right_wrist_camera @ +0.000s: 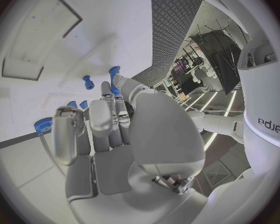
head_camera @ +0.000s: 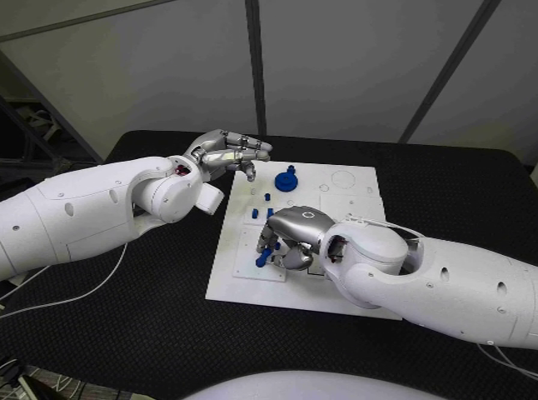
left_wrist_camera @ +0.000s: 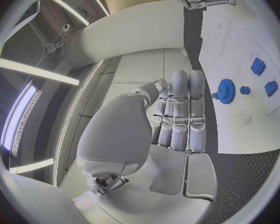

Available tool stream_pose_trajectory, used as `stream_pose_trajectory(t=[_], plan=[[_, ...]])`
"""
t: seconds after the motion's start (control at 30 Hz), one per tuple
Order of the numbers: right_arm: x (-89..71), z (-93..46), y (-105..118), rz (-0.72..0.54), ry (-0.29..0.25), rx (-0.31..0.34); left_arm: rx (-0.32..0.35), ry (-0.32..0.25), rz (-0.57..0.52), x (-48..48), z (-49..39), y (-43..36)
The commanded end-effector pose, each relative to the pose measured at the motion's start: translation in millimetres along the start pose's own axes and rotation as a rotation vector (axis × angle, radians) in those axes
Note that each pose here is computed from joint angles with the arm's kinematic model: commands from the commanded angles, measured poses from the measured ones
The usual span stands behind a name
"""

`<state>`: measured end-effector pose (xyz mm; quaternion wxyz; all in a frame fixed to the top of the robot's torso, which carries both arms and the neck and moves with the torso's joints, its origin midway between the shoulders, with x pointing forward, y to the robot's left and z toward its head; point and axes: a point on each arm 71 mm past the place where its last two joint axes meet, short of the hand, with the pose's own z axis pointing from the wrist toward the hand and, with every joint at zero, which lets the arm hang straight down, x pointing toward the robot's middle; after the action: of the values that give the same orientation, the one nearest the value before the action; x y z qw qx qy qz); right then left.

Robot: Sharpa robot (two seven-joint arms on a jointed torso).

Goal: Assemble the parts on the task board

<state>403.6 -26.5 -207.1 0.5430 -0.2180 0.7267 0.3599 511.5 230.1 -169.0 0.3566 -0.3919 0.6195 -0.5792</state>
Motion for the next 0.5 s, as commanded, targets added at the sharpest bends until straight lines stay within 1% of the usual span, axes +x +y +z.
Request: stream_pose_trajectory(t=[0.03, 0.27, 0.37, 0.5], plan=[[0.5, 1.0, 2.4, -0.037, 0.015, 0.003, 0.002, 0.009, -0.008, 0.3, 0.1, -0.9], [2.1, 4.9, 10.6, -0.043, 0.027, -0.017, 0.001, 0.009, -0.008, 0.0, -0.1, -0.8], [7.3, 4.4, 12.2, -0.047, 0.04, -0.022, 0.001, 0.008, -0.008, -0.2, -0.3, -0.9], [9.9, 4.7, 13.8, -0.046, 0.038, -0.03, 0.0, 0.009, -0.008, -0.3, -0.4, -0.9]])
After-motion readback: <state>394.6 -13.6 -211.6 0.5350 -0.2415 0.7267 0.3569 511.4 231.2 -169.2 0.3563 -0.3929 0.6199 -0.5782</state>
